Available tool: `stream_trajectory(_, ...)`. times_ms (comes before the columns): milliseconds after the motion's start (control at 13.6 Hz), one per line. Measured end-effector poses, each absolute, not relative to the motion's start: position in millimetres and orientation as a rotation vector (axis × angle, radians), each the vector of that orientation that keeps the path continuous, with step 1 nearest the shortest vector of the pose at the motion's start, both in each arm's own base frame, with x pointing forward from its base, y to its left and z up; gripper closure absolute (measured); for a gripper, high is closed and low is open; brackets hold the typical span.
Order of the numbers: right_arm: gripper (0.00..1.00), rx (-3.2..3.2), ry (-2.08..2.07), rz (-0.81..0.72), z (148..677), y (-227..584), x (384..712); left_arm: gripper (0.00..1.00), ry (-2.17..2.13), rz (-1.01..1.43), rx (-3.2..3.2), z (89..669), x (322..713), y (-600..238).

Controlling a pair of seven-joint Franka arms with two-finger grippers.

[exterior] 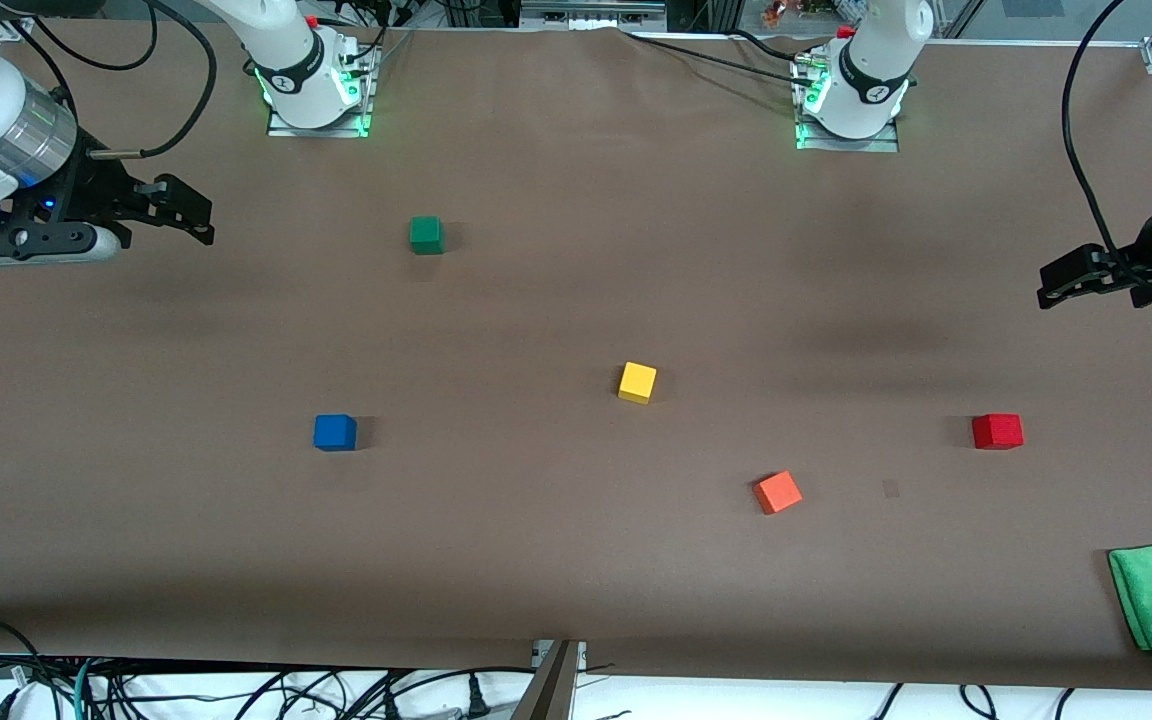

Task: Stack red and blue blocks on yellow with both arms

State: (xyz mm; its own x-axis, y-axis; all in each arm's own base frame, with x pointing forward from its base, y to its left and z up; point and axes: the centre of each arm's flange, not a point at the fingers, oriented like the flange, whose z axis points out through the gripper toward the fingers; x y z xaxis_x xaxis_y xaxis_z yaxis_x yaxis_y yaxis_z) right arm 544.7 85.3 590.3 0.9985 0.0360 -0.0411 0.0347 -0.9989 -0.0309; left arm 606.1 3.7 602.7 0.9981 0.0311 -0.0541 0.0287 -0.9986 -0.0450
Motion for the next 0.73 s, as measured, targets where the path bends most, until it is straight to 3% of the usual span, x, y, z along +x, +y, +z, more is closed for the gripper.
stream_trajectory(367, 0.00, -3.141, -0.064, 0.086, 580, 86, 554, 0.00, -0.054, 0.123, -3.098, 588, 612, 8)
stream_trajectory(733, 0.00, -3.185, -0.137, 0.057, 582, 110, 562, 0.00, -0.081, 0.200, -3.108, 498, 654, 30)
